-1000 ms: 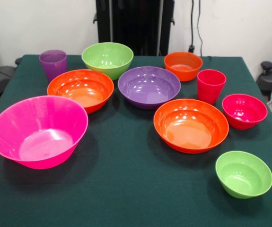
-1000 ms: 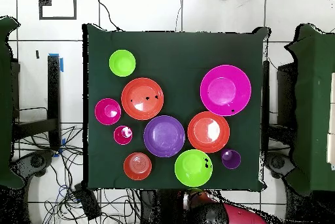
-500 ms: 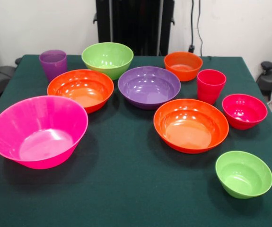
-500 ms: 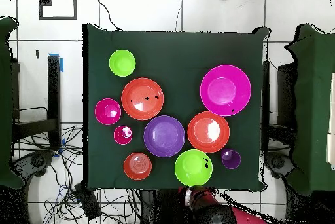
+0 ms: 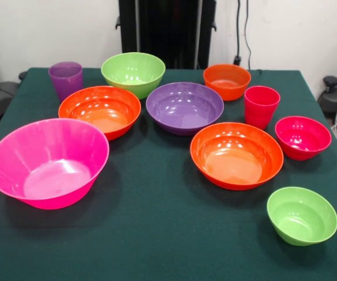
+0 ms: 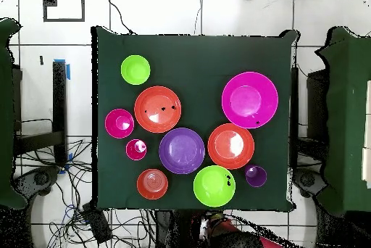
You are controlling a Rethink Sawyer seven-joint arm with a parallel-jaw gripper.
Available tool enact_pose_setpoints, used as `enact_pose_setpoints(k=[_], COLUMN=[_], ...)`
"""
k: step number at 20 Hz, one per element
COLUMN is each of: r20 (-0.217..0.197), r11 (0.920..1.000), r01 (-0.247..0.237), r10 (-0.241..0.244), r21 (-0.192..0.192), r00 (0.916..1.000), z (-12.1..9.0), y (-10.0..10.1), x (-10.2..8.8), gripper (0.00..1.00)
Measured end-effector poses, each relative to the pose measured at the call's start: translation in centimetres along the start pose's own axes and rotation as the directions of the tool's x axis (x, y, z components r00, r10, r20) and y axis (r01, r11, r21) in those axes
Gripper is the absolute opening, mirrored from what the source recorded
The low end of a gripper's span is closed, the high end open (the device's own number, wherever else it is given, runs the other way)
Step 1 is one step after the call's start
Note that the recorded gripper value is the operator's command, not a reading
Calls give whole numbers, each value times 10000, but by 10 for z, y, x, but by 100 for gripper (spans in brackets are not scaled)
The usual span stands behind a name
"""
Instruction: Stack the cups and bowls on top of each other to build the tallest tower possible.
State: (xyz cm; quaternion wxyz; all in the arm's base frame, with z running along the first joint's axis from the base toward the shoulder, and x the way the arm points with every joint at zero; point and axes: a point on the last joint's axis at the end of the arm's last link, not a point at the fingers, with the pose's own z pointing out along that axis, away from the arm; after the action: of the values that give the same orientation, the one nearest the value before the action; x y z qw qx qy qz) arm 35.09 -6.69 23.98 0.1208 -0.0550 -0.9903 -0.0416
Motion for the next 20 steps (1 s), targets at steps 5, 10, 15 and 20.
enact_pose_setpoints(k=[5,10,15,20], r20=[-1122,-2023,-2035,-1758], r11=[9994,9969,9963,9963], r01=[327,729,837,851], r10=[-309,-652,-778,-854], r21=[150,311,206,-91], r00=[9932,9771,9760,9807], z=[-53,-118,-164,-221], y=[29,55,72,86], x=[13,17,14,8], gripper=[100,100,100,100])
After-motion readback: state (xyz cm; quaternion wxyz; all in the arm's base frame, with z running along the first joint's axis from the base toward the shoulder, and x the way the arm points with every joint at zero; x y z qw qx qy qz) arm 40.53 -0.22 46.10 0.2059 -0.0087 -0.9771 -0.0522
